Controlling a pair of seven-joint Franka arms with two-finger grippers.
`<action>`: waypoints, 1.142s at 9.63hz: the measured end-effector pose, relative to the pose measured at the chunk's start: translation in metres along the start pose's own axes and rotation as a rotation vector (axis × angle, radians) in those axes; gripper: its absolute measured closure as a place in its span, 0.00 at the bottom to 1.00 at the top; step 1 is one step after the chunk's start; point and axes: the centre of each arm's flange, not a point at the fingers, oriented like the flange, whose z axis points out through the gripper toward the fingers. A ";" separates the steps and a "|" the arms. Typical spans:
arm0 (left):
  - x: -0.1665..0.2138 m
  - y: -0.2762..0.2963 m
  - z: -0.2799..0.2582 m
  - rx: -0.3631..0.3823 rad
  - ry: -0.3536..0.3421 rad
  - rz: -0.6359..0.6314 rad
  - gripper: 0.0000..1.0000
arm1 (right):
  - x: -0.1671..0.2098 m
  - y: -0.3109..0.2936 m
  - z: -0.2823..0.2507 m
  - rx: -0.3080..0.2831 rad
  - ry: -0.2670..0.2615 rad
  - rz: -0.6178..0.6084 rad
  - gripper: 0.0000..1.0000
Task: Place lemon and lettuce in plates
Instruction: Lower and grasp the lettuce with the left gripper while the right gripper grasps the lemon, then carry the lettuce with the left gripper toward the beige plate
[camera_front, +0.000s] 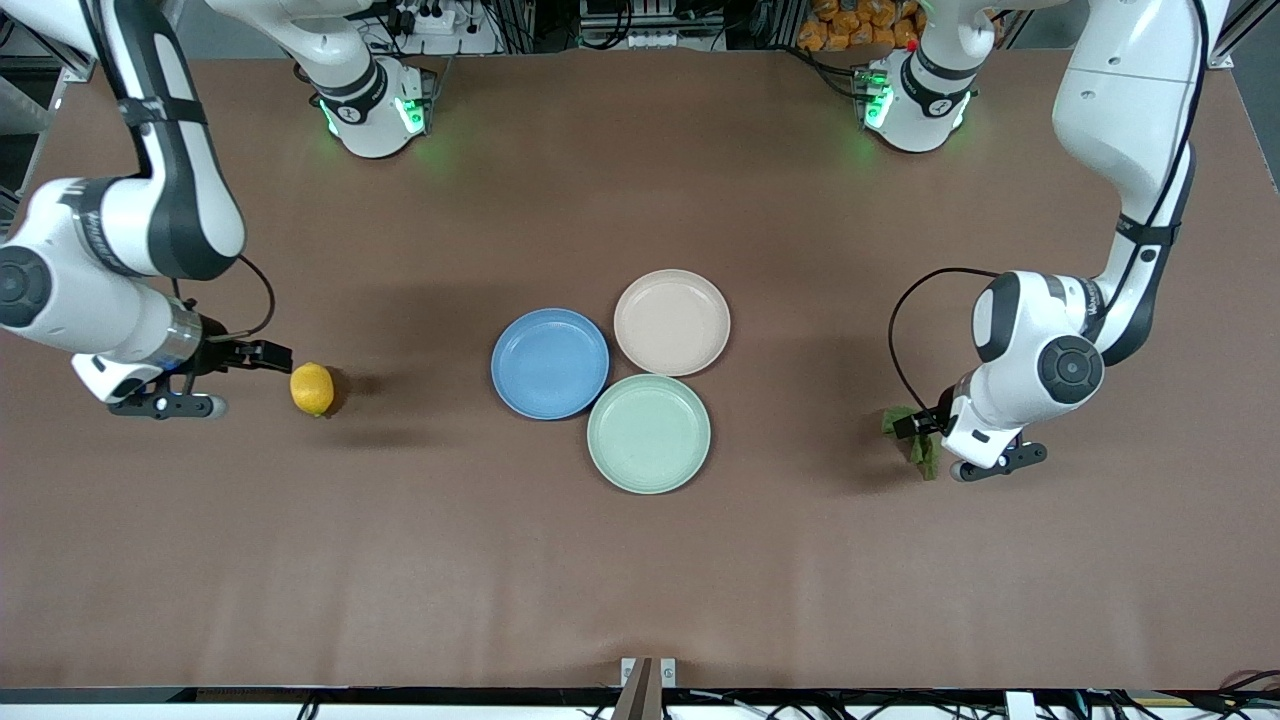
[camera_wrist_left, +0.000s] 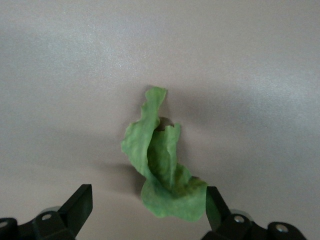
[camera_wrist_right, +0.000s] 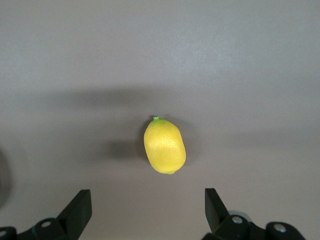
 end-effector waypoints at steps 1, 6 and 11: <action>0.001 0.000 0.006 0.001 -0.005 -0.005 0.00 | -0.003 0.000 0.013 -0.001 0.007 0.001 0.00; 0.000 0.003 0.032 0.011 -0.036 -0.030 0.01 | -0.006 0.002 0.069 -0.008 0.041 -0.002 0.00; 0.001 0.013 0.031 0.054 -0.006 0.026 0.62 | -0.013 0.005 0.113 -0.015 0.077 -0.011 0.00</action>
